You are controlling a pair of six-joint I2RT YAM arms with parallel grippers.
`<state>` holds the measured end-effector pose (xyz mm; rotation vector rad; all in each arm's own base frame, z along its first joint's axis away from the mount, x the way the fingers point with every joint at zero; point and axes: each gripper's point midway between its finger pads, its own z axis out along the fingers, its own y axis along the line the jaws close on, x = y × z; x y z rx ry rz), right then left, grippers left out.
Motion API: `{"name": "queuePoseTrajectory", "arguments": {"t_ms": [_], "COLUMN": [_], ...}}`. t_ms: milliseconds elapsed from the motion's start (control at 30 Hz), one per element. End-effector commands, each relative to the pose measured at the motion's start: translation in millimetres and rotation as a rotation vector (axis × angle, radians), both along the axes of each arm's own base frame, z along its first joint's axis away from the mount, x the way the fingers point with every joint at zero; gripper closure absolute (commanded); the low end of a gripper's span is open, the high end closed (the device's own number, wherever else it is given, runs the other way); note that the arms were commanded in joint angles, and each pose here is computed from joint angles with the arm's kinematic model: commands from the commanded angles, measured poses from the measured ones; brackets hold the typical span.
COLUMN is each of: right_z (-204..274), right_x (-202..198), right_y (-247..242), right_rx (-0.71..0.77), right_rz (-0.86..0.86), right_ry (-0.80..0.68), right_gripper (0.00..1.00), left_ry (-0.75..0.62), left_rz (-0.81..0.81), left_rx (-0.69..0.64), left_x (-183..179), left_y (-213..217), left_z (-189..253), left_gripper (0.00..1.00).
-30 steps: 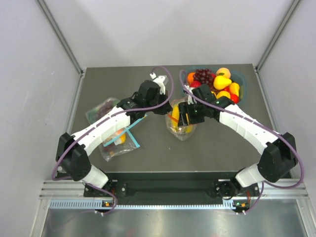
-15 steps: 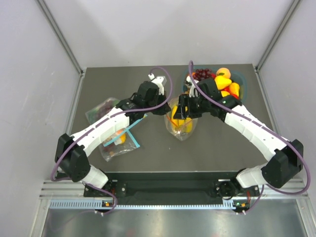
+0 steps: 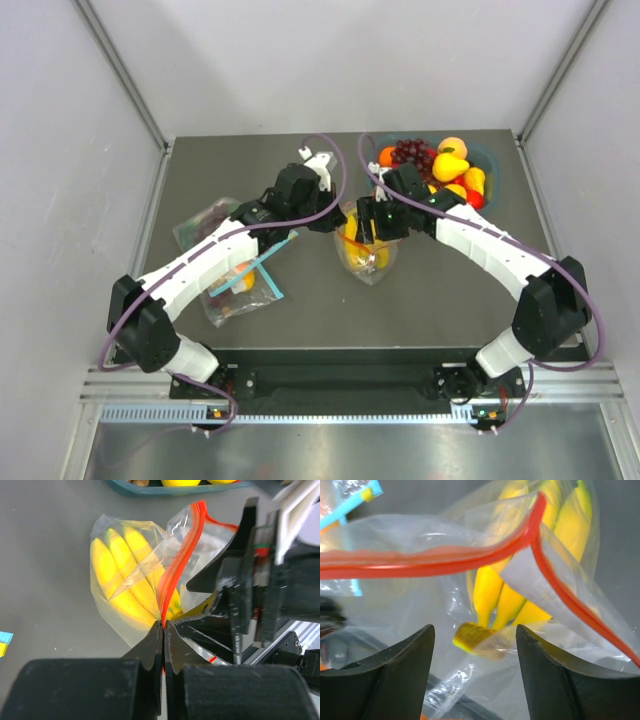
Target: Open the zip-top bag and remove the fake food
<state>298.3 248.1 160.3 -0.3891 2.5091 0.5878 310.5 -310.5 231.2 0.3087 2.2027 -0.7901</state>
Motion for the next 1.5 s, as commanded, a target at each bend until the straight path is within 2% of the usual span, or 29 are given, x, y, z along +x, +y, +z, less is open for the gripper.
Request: {"name": "queuePoseTrajectory", "arguments": {"t_ms": [0, 333, 500, 767, 867, 1033, 1200, 1467], "right_z": [-11, -42, -10, 25, 22, -4, -32, -9], "right_x": [-11, -49, -42, -36, -30, -25, -25, -38], "right_y": [-11, -8, 16, 41, 47, 55, 48, 25], "right_rx": [-0.065, -0.1, 0.006, 0.089, 0.098, 0.079, -0.004, -0.09], "right_rz": [0.019, 0.087, 0.13, 0.196, 0.216, 0.255, 0.268, 0.303], "right_ry": [0.0, 0.106, 0.017, -0.044, -0.064, -0.04, 0.016, 0.016], "right_gripper": [0.34, 0.3, 0.3, 0.31, 0.31, 0.31, 0.31, 0.29], "left_ry": [-0.053, -0.031, -0.023, -0.023, -0.025, -0.026, -0.04, -0.034], "left_rz": [-0.014, -0.02, -0.024, -0.024, -0.028, -0.032, -0.019, -0.013], "left_rx": [-0.048, -0.047, -0.05, -0.046, -0.049, -0.05, -0.046, -0.036], "left_x": [2, 1, 0, 1, 1, 1, 1, 0], "left_y": [-5, -9, -10, -11, -13, -14, -9, -7], "left_z": [18, 9, 8, 7, 7, 8, 12, 8], "left_gripper": [1.0, 1.0, 1.0, 1.0, 1.0, 1.0, 1.0, 1.0]}}
